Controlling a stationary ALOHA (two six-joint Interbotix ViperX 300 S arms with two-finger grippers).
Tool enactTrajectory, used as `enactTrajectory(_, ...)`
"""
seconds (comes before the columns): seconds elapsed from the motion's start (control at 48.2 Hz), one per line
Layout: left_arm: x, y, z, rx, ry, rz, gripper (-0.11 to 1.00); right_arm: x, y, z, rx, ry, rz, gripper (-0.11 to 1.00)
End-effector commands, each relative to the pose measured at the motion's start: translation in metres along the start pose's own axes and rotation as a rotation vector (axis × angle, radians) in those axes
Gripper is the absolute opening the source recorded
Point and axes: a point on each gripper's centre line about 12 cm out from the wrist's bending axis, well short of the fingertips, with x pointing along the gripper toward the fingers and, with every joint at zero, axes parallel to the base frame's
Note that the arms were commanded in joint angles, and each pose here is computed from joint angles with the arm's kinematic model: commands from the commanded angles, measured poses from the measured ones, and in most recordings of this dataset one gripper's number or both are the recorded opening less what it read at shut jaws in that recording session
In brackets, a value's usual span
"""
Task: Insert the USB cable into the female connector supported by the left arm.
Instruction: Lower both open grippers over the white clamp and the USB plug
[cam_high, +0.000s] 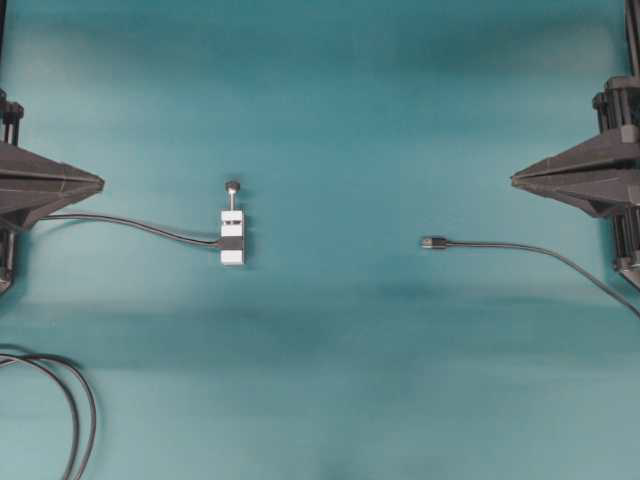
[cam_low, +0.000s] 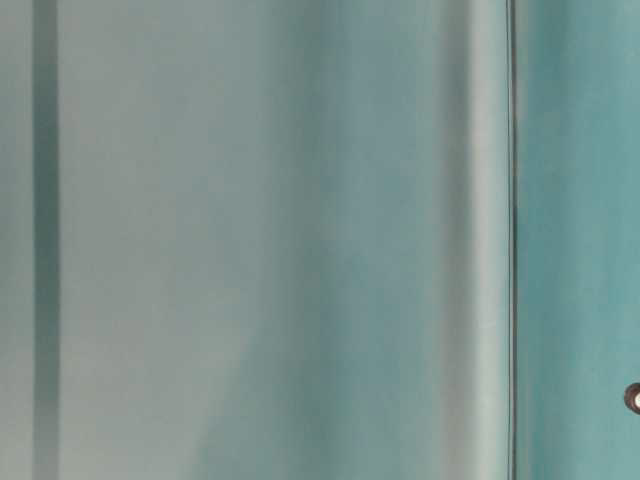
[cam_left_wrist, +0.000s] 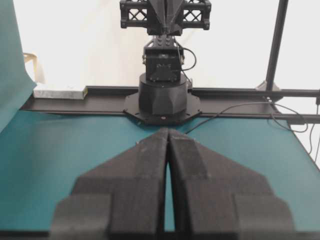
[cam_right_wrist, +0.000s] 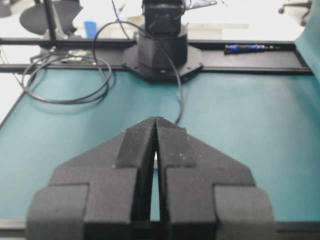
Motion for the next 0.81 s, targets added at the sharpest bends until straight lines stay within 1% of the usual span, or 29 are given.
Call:
enactTrajectory(0.0,0.004,0.0,-0.002,0.014,0.023,-0.002,0.01,0.003,0.001,0.007,0.006,-0.017,0.003,0.0)
enactTrajectory(0.083,0.009,-0.001,-0.007,0.032,0.075,-0.009,0.01,0.005,0.001,0.001,0.019,0.026,0.004,0.0)
enactTrajectory(0.187,0.02,-0.003,-0.014,0.057,0.159,-0.017,0.0,0.009,0.001,-0.016,0.043,0.153,0.001,0.0)
enactTrajectory(0.27,0.029,-0.003,-0.031,0.06,0.254,-0.021,0.0,0.012,0.001,-0.033,0.05,0.252,-0.002,0.0)
enactTrajectory(0.394,0.041,-0.003,-0.059,0.051,0.358,-0.023,0.0,0.016,0.0,-0.058,0.052,0.333,-0.007,0.0)
enactTrajectory(0.498,0.052,-0.003,-0.081,0.05,0.406,-0.022,0.0,0.015,0.0,-0.079,0.053,0.359,-0.008,0.0)
enactTrajectory(0.623,0.061,-0.002,-0.105,0.034,0.419,-0.011,0.0,0.011,0.0,-0.093,0.062,0.327,-0.012,0.0)
enactTrajectory(0.706,0.061,-0.003,-0.118,0.034,0.425,-0.012,0.01,0.006,-0.002,-0.102,0.087,0.323,-0.022,0.0)
enactTrajectory(0.789,0.061,-0.003,-0.129,0.035,0.431,-0.011,0.05,0.003,-0.002,-0.112,0.122,0.361,-0.033,0.0)
